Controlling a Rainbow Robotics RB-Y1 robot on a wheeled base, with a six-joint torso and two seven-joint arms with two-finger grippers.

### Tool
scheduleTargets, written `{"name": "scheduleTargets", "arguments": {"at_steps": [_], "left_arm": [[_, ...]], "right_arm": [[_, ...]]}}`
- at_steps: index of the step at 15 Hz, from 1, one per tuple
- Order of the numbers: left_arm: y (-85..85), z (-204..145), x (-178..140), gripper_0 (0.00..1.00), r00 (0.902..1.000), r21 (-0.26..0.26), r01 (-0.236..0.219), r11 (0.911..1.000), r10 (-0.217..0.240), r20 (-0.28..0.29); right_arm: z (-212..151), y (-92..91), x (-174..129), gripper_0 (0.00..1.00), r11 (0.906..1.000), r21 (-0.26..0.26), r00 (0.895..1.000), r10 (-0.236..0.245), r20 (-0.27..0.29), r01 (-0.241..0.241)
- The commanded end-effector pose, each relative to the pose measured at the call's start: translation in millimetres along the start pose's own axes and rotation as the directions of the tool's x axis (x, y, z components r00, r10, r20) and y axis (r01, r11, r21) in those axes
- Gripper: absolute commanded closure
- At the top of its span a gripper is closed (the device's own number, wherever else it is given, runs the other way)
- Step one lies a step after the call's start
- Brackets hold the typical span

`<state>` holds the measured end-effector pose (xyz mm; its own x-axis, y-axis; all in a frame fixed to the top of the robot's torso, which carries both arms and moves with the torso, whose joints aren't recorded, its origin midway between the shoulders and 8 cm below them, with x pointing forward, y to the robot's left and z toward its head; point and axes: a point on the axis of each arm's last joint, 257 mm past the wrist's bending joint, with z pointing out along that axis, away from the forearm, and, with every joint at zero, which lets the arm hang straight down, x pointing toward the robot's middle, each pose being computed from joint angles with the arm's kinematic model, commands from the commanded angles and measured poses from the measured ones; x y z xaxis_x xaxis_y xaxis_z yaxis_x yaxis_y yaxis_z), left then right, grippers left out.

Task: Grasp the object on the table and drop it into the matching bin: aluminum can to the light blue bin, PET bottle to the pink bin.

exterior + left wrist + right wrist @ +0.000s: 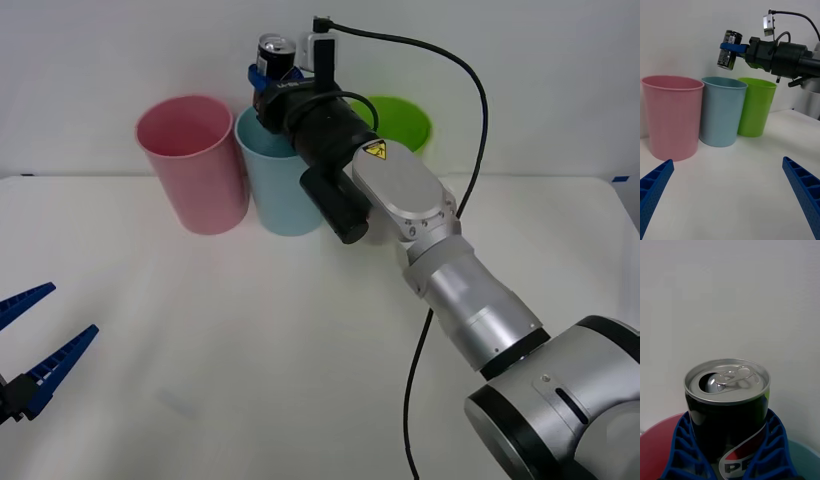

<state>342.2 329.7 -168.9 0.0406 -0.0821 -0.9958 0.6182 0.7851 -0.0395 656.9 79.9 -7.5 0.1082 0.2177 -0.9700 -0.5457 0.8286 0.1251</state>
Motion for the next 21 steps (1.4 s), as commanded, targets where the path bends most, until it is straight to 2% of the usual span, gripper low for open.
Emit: {"name": "scheduleTargets", "arguments": {"at_steps": [1, 3, 4, 5, 6, 10, 13, 18, 21], "left_arm": [[0.0, 0, 0, 0.00, 1.0000, 0.000, 0.000, 1.0000, 0.000, 0.000], [0.0, 0, 0, 0.00, 1.0000, 0.000, 0.000, 1.0000, 0.000, 0.000], [0.0, 0, 0, 0.00, 1.0000, 0.000, 0.000, 1.0000, 0.000, 0.000], [0.0, 0, 0, 0.00, 1.0000, 0.000, 0.000, 1.0000, 0.000, 0.000], [0.0, 0, 0, 0.00, 1.0000, 0.000, 0.000, 1.0000, 0.000, 0.000], [0.0, 0, 0, 0.00, 1.0000, 0.000, 0.000, 1.0000, 0.000, 0.000], [0.0, 0, 0, 0.00, 1.0000, 0.000, 0.000, 1.0000, 0.000, 0.000], [0.0, 0, 0, 0.00, 1.0000, 0.000, 0.000, 1.0000, 0.000, 0.000], [0.0, 0, 0, 0.00, 1.0000, 0.000, 0.000, 1.0000, 0.000, 0.000]], "right_arm": [[0, 0.1, 0, 1.00, 0.9997, 0.002, 1.000, -0.023, 0.000, 0.023], [0, 0.1, 0, 0.98, 0.9995, 0.002, 0.999, -0.032, 0.000, 0.032], [0, -0.3, 1, 0.86, 0.9993, 0.002, 0.999, -0.036, -0.001, 0.036], [0, 0.5, -1, 0.54, 0.9990, 0.001, 0.999, -0.045, 0.002, 0.045], [0, 0.5, -1, 0.00, 0.9987, 0.001, 0.999, -0.051, 0.001, 0.051], [-1, 0.2, 1, 0.00, 0.9975, -0.012, 0.998, -0.070, -0.004, 0.070], [-10, -0.5, 1, 0.00, 0.9937, -0.074, 0.996, -0.084, -0.010, 0.083], [-55, 5.8, -13, 0.00, 0.9802, -0.165, 0.994, -0.104, 0.044, 0.110], [-94, 2.3, -4, 0.00, 0.9746, -0.189, 0.993, -0.114, 0.042, 0.120]]}}
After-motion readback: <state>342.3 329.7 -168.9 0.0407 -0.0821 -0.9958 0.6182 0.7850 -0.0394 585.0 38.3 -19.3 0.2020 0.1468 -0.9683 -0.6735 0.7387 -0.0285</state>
